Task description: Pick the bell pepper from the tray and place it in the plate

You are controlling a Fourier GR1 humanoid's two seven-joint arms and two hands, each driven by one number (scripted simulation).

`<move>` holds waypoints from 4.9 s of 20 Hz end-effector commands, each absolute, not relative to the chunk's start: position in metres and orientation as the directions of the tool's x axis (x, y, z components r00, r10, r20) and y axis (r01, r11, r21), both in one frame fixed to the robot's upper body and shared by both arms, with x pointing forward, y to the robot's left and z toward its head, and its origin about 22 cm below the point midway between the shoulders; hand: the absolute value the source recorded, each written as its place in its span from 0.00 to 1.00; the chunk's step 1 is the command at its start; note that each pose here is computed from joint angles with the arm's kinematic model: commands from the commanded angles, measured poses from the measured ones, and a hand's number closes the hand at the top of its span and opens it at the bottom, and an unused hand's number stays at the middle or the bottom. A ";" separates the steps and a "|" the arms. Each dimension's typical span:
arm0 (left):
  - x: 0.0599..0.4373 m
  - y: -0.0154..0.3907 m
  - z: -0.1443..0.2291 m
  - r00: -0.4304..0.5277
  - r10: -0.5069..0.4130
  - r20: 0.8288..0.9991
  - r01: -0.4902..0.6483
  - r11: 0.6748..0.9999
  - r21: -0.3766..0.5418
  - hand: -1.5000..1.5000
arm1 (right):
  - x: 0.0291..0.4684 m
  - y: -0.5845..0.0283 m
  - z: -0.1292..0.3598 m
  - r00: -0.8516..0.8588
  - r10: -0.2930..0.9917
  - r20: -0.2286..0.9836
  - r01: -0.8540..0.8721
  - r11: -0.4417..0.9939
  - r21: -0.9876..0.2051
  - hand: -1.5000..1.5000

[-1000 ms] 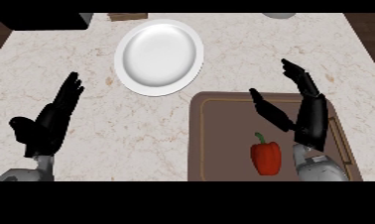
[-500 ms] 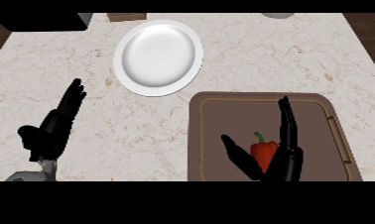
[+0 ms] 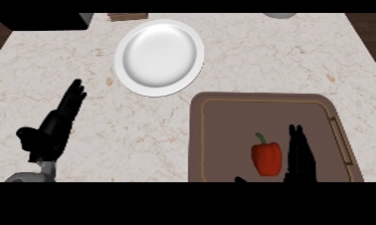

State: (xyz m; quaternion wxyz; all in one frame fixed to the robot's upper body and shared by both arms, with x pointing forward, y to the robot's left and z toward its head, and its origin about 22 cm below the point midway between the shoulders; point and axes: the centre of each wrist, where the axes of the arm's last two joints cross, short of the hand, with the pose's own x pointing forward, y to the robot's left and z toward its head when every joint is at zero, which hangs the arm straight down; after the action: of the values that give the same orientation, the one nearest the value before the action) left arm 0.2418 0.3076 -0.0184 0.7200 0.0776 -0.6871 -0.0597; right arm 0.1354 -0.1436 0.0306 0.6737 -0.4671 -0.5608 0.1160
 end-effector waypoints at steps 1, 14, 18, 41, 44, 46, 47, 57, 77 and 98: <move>0.242 0.307 -0.024 0.053 -0.188 0.981 -0.016 0.982 0.189 0.50 | 0.124 -0.134 0.061 0.487 0.694 0.530 0.232 0.482 -0.845 0.00; 0.261 0.314 -0.015 0.030 -0.195 0.980 -0.007 0.981 0.195 0.50 | 0.146 -0.117 0.090 0.675 0.645 0.359 0.056 0.440 -0.896 0.00; 0.259 0.303 -0.018 0.043 -0.195 0.980 -0.008 0.981 0.195 0.50 | 0.153 -0.138 0.091 0.672 0.657 0.341 -0.010 0.469 -0.883 0.00; 0.263 0.284 -0.023 0.052 -0.195 0.979 -0.010 0.981 0.196 0.50 | 0.177 -0.157 0.035 0.645 0.706 0.292 -0.120 0.472 -0.874 1.00; 0.254 0.303 -0.025 0.035 -0.199 0.979 -0.027 0.979 0.200 0.50 | 0.186 -0.160 0.007 0.630 0.708 0.319 -0.095 0.478 -0.873 1.00; 0.261 0.309 -0.028 0.052 -0.191 0.980 -0.005 0.982 0.191 0.50 | 0.203 -0.142 0.036 0.609 0.733 0.302 -0.091 0.443 -0.892 1.00; 0.256 0.312 -0.020 0.049 -0.193 0.980 -0.004 0.981 0.194 0.50 | 0.193 -0.139 0.014 0.597 0.739 0.312 -0.068 0.434 -0.898 1.00; 0.254 0.299 -0.013 0.042 -0.196 0.980 0.010 0.981 0.196 0.50 | 0.237 -0.225 0.043 0.242 0.921 0.307 -0.033 0.324 -0.946 1.00; 0.280 0.283 -0.020 0.039 -0.199 0.979 0.003 0.980 0.199 0.50 | 0.265 -0.162 0.190 -0.113 0.915 0.387 0.350 0.401 -0.847 1.00; 0.252 0.315 -0.029 0.041 -0.192 0.981 0.032 0.981 0.191 0.50 | 0.367 -0.030 0.159 -0.197 0.859 0.472 0.156 0.503 -0.850 1.00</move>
State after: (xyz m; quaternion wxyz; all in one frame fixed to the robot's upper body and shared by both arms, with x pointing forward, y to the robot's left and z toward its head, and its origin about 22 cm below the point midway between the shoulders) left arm 0.2543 0.2982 -0.0189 0.7174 0.0618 -0.6900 -0.0733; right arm 0.3606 -0.0520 0.1749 0.5168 -0.3764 -0.6943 0.3304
